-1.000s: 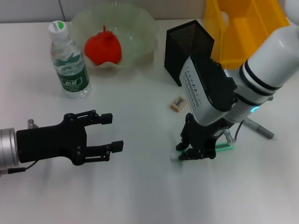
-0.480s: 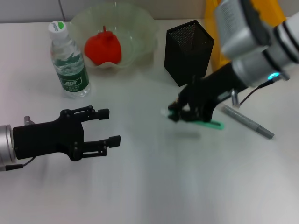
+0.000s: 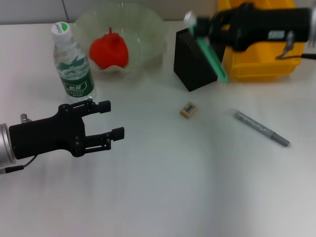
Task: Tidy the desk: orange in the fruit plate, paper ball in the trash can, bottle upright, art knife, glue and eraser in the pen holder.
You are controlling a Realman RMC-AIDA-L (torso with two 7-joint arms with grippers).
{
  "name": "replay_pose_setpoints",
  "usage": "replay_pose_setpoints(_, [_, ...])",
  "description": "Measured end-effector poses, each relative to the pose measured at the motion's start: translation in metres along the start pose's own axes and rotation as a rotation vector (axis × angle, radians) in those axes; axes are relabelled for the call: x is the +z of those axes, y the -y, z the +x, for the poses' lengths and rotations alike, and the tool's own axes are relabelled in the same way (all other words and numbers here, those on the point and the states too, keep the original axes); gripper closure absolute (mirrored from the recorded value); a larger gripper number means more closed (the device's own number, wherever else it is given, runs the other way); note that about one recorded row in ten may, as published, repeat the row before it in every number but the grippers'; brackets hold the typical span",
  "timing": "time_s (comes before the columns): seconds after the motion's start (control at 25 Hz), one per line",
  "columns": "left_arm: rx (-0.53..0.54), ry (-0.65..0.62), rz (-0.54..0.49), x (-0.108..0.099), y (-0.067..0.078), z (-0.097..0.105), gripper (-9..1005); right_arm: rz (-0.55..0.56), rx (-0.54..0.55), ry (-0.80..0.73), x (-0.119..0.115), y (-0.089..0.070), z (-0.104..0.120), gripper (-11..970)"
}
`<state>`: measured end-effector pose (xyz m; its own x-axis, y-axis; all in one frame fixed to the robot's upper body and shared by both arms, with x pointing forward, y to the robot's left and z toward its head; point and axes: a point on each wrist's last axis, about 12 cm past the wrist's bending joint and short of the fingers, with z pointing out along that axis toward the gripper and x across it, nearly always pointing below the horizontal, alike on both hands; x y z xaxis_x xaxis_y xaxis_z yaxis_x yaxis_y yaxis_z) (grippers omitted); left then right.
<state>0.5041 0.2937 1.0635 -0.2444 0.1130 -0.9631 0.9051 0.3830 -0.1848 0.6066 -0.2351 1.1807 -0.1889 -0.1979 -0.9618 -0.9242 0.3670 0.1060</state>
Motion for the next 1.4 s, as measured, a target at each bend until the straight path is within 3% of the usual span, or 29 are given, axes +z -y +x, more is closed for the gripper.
replay_pose_setpoints(0.04, [-0.002,0.001,-0.001,0.001,0.000,0.000,197,0.036,0.022,0.105,-0.009,0.001,0.003,799])
replay_pose_setpoints(0.16, [-0.008,0.012,-0.009,0.004,0.000,0.001,197,0.083,0.051,0.231,-0.013,0.003,0.009,800])
replay_pose_setpoints(0.36, [-0.021,0.056,-0.055,0.009,0.001,0.003,197,0.180,0.101,0.349,0.000,0.010,0.024,800])
replay_pose_setpoints(0.76, [-0.025,0.054,-0.069,0.007,0.001,0.005,198,0.311,0.044,0.388,0.037,0.014,0.044,800])
replay_pose_setpoints(1.16, [-0.041,0.040,-0.123,0.004,-0.002,0.010,198,0.452,-0.075,0.461,0.036,0.005,0.066,799])
replay_pose_setpoints(1.4, [-0.051,0.041,-0.128,0.003,-0.002,0.011,198,0.468,-0.121,0.449,0.041,0.000,0.071,799])
